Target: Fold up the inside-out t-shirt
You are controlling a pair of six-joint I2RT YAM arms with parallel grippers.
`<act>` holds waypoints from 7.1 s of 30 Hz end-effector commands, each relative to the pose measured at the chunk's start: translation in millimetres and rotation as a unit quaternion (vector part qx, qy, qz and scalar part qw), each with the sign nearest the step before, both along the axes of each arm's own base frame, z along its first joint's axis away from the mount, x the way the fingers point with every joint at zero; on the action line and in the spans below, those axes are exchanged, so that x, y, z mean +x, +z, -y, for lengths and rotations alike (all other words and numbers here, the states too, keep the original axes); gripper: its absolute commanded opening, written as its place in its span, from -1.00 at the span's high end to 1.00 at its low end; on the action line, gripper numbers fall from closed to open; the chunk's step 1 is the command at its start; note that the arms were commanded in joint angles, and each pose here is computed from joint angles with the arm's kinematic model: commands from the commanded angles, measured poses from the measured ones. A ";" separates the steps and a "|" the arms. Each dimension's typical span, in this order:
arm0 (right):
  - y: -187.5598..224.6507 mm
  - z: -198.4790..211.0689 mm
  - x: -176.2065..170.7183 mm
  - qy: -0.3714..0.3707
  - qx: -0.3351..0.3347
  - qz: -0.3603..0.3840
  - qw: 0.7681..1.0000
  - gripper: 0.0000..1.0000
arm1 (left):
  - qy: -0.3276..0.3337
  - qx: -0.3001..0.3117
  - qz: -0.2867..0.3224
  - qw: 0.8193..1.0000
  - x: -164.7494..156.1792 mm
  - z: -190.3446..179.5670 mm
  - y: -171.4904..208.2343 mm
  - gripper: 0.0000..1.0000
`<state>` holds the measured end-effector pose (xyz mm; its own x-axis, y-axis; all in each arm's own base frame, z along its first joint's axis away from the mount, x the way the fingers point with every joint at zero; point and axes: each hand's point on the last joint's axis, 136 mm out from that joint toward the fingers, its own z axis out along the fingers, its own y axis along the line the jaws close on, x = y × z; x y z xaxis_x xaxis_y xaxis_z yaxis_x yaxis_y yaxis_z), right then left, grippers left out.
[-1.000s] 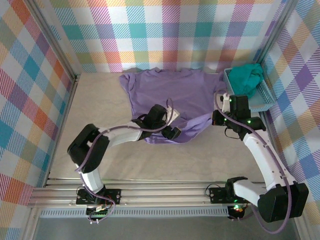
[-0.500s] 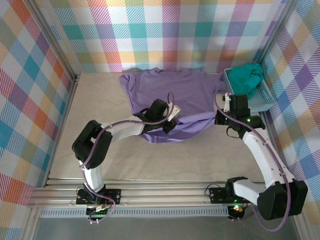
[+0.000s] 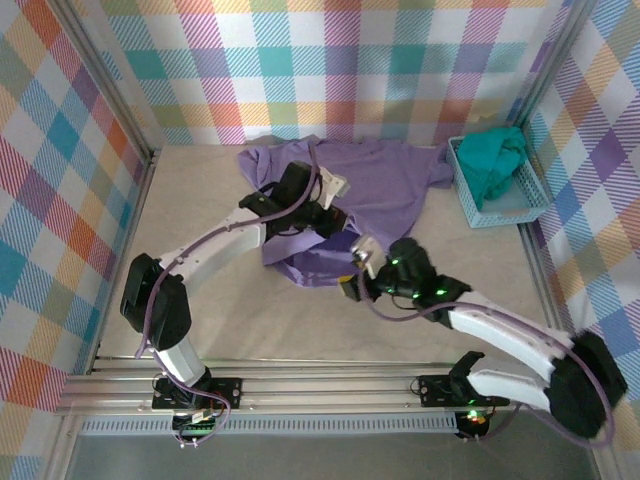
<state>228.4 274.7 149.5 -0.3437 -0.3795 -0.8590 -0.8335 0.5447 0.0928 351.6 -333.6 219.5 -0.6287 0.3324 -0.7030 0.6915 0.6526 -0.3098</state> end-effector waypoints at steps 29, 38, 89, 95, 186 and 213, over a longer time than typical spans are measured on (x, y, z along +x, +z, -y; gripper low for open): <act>-22.1 59.0 150.4 -0.247 -0.075 0.126 0.958 0.29 | -0.073 -0.132 -0.050 0.987 -106.3 26.4 146.3 1.00; -51.2 16.8 150.9 -0.214 -0.060 0.100 0.970 0.27 | -0.067 -0.158 -0.027 0.985 -102.6 29.1 168.5 1.00; -159.1 15.5 237.8 -0.151 -0.305 -0.159 0.927 -0.04 | 0.028 -0.223 0.176 0.958 -110.6 -37.8 288.0 1.00; -138.6 14.3 236.5 -0.138 -0.257 -0.171 0.941 0.89 | 0.159 -0.168 0.208 0.950 -69.4 -71.0 270.3 1.00; 244.4 50.4 115.8 0.018 0.240 0.159 0.957 1.00 | 0.306 -0.138 -0.105 0.936 136.2 -113.2 -64.5 1.00; 128.6 66.3 118.5 -0.080 0.240 -0.020 0.967 1.00 | 0.226 -0.035 -0.018 0.973 3.4 -106.7 -83.3 -0.16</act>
